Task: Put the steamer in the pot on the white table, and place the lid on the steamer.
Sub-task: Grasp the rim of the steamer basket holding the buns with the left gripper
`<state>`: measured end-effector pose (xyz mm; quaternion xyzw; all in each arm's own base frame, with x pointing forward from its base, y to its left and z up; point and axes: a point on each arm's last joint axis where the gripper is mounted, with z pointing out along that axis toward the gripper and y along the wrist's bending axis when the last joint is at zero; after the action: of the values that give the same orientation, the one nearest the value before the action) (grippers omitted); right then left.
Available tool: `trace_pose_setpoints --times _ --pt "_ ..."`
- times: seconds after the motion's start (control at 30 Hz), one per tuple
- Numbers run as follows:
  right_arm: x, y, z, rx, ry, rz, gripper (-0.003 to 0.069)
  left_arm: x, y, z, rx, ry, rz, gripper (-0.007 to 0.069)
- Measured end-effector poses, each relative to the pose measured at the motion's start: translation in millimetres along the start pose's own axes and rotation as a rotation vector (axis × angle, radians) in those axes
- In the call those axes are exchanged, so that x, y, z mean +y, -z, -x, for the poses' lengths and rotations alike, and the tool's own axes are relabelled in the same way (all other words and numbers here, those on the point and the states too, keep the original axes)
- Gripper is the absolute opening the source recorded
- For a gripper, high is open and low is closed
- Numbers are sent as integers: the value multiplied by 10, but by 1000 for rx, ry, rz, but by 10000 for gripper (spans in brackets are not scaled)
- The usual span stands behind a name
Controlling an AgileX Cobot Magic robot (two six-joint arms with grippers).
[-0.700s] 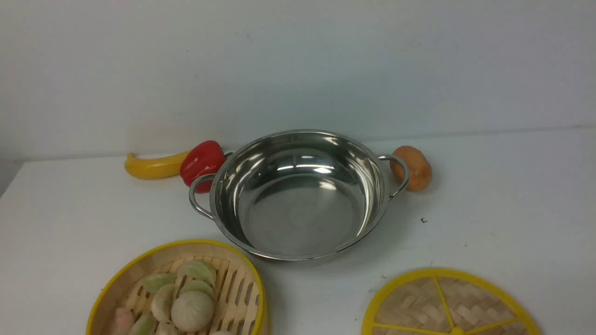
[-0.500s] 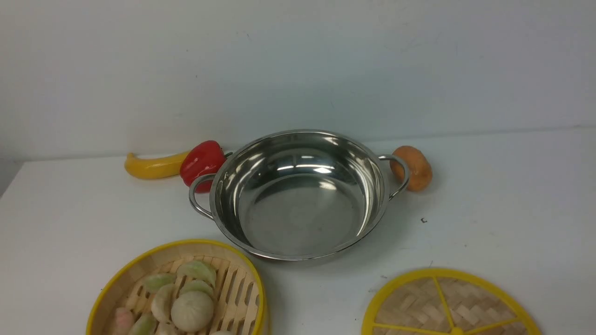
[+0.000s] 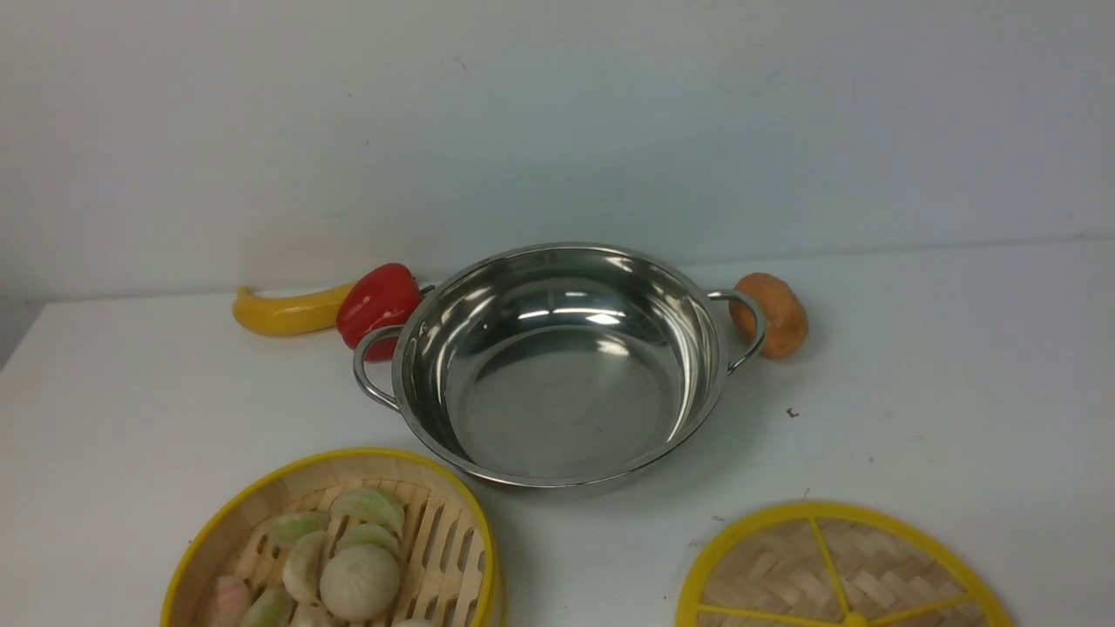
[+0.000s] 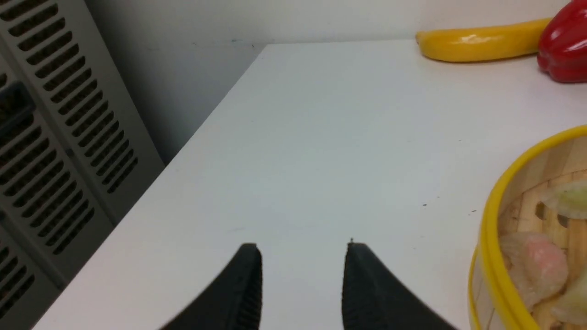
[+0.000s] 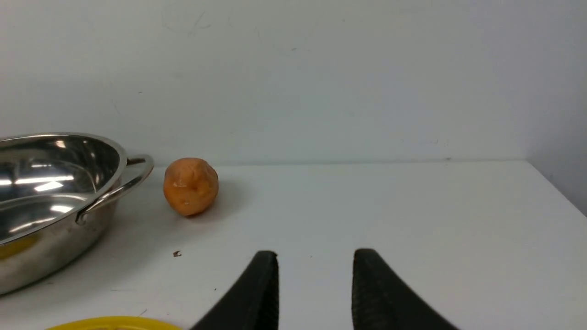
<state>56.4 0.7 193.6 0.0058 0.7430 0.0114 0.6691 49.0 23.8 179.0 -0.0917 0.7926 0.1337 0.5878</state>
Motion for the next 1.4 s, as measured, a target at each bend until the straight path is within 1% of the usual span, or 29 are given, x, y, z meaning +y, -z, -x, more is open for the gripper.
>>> trace_pose_setpoints --times 0.07,0.1,0.13,0.23,0.33,0.43,0.5,0.53,0.63,0.67,0.7,0.73,0.8,0.83,0.87,0.9,0.93,0.97,1.03,1.1,1.17,1.2,1.27,1.33,1.37,1.4 --pt "0 0 1 -1 0 0 243 -31 -3 4 -6 -16 -55 241" --pt "0 0 1 -1 0 0 243 -34 -3 5 -7 -17 -61 241" --pt "0 0 1 -1 0 0 243 -64 -3 8 -12 -31 -108 241" --pt "0 0 1 -1 0 0 243 -103 -2 12 -20 -52 -182 241" --pt "0 0 1 -1 0 0 243 -127 1 15 -26 -64 -224 241" --pt "1 0 1 -1 -5 1 243 -130 1 16 -27 -65 -230 241" --pt "7 0 6 -6 -69 8 243 -130 1 16 -27 -65 -230 241" --pt "13 0 11 -11 -130 15 243 -130 1 16 -27 -65 -230 241" --pt "38 1 36 -29 -451 50 243 -129 1 17 -29 -72 -228 241" --pt "43 2 40 -30 -523 58 243 -132 2 20 -31 -61 -232 241" --pt "55 3 46 -28 -684 76 243 -153 7 35 -41 2 -257 241" --pt "60 3 48 -26 -745 83 243 -167 12 47 -47 56 -274 241" --pt "71 5 60 -25 -915 104 243 -222 34 107 -75 270 -351 241" --pt "71 5 68 -30 -966 110 243 -249 51 152 -95 410 -432 241" --pt "70 6 72 -33 -990 112 243 -258 60 175 -99 503 -423 241" --pt "70 6 76 -36 -1018 115 243 -269 75 221 -119 618 -473 241" --pt "70 6 78 -37 -1034 117 243 -271 86 255 -130 739 -491 241" --pt "71 6 78 -37 -1042 117 243 -269 96 286 -146 812 -513 241" --pt "71 6 79 -37 -1049 118 243 -260 110 331 -180 887 -538 241" --pt "73 6 79 -35 -1054 120 243 -235 138 408 -263 943 -569 241" --pt "73 7 79 -36 -1057 121 243 -213 164 467 -336 961 -590 241" --pt "73 7 80 -36 -1057 121 243 -213 164 467 -336 961 -590 241" --pt "66 7 91 -50 -1078 122 243 -177 213 553 -452 974 -621 241" --pt "60 8 100 -62 -1092 122 243 -165 229 577 -486 979 -630 241" --pt "43 9 123 -93 -1121 120 243 -137 272 633 -570 988 -651 241" --pt "41 10 125 -96 -1121 120 243 -129 285 648 -594 989 -657 241"
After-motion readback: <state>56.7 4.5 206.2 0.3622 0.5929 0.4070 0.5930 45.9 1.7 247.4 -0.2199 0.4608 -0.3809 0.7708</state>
